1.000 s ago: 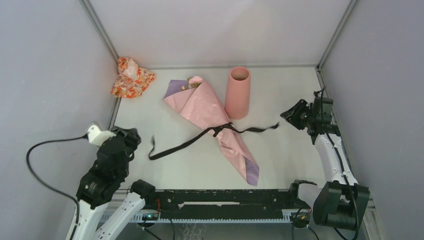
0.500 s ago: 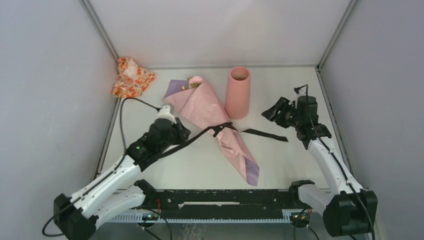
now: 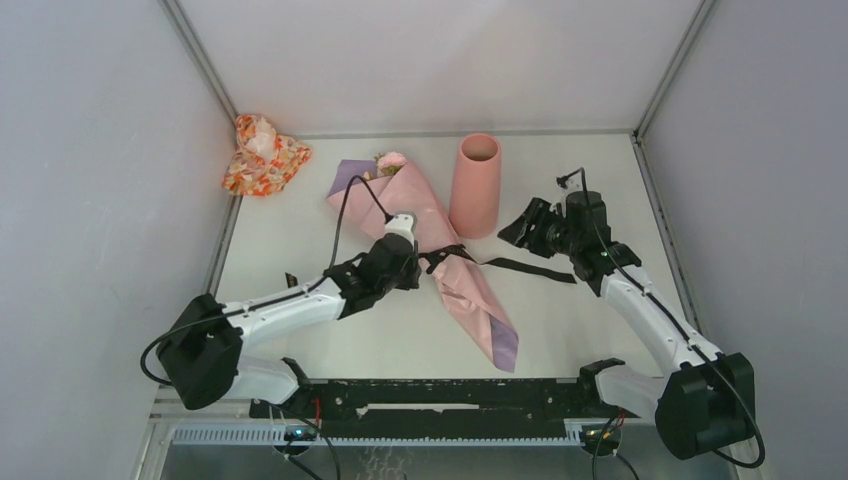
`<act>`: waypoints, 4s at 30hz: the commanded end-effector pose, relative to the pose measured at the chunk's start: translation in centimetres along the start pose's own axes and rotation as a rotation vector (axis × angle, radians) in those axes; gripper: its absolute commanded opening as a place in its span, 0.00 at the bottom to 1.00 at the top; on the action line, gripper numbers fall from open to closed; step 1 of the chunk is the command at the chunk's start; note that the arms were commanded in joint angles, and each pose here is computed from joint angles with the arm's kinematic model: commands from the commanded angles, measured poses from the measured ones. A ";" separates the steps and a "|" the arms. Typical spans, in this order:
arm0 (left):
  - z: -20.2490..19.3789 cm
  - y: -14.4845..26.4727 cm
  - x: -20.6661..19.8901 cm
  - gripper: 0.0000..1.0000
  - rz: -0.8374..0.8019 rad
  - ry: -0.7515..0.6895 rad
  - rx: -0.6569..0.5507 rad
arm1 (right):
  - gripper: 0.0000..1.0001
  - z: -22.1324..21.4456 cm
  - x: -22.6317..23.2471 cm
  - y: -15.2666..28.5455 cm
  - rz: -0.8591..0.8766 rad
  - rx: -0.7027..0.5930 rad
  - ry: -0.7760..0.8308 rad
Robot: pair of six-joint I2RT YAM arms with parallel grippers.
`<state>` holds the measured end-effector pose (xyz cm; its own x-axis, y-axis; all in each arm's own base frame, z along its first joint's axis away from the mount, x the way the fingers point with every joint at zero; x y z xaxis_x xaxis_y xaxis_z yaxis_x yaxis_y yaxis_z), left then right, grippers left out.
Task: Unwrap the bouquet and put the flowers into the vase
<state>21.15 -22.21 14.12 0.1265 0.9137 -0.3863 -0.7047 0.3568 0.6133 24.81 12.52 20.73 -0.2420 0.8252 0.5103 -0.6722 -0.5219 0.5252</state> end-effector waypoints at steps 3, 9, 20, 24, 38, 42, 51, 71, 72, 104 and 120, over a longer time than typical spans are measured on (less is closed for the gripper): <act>2.9 -0.8 -2.9 0.31 -0.079 -0.030 -0.110 | 0.61 1.1 1.0 -0.3 0.034 -0.051 0.016; 2.4 -2.1 -3.7 0.35 -0.108 -0.042 -0.084 | 0.60 1.0 1.3 -0.7 0.048 -0.045 0.015; 1.6 -3.5 -4.3 0.34 -0.104 -0.059 -0.064 | 0.60 1.0 1.5 -0.6 0.052 -0.045 0.021; 1.6 -3.3 -4.3 0.34 -0.106 -0.064 -0.057 | 0.60 0.8 1.5 -0.7 0.052 -0.039 0.020; 0.8 -0.6 -3.6 0.32 -0.139 -0.070 -0.093 | 0.60 0.7 2.1 -1.2 0.074 -0.033 0.021; 0.0 -1.6 -3.5 0.32 -0.127 -0.084 -0.060 | 0.60 0.7 2.1 -1.2 0.070 -0.034 0.022; -0.3 -3.3 -3.6 0.31 -0.098 -0.111 -0.059 | 0.60 0.6 2.1 -1.2 0.075 -0.033 0.024; 0.4 -3.5 -3.6 0.36 -0.051 -0.128 -0.096 | 0.59 0.1 3.2 -1.9 0.119 -0.010 0.028; 0.2 -3.8 -3.7 0.36 -0.053 -0.128 -0.085 | 0.59 0.1 3.2 -1.9 0.118 -0.008 0.030; 1.3 -1.3 -2.4 0.00 0.004 -0.051 -0.163 | 0.54 -3.3 7.7 -6.2 0.201 0.157 0.096; 1.5 0.4 -1.7 0.00 -0.021 -0.028 -0.183 | 0.42 -5.0 10.9 -11.1 0.248 0.270 0.105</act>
<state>21.62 -23.49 14.15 0.1577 0.9323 -0.3254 -0.7831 0.3189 0.5340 25.27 27.13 15.98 -0.4399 0.7103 0.5495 -0.3711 -0.7010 0.6091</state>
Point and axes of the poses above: each gripper's point midway between its finger pads, its own y axis back along the fingers, its own x axis along the line the jaws close on, z = x × y, the point moved 7 cm from there along y, back along the fingers, and after that the axes turned 13 degrees about y, right-handed, at the moved point
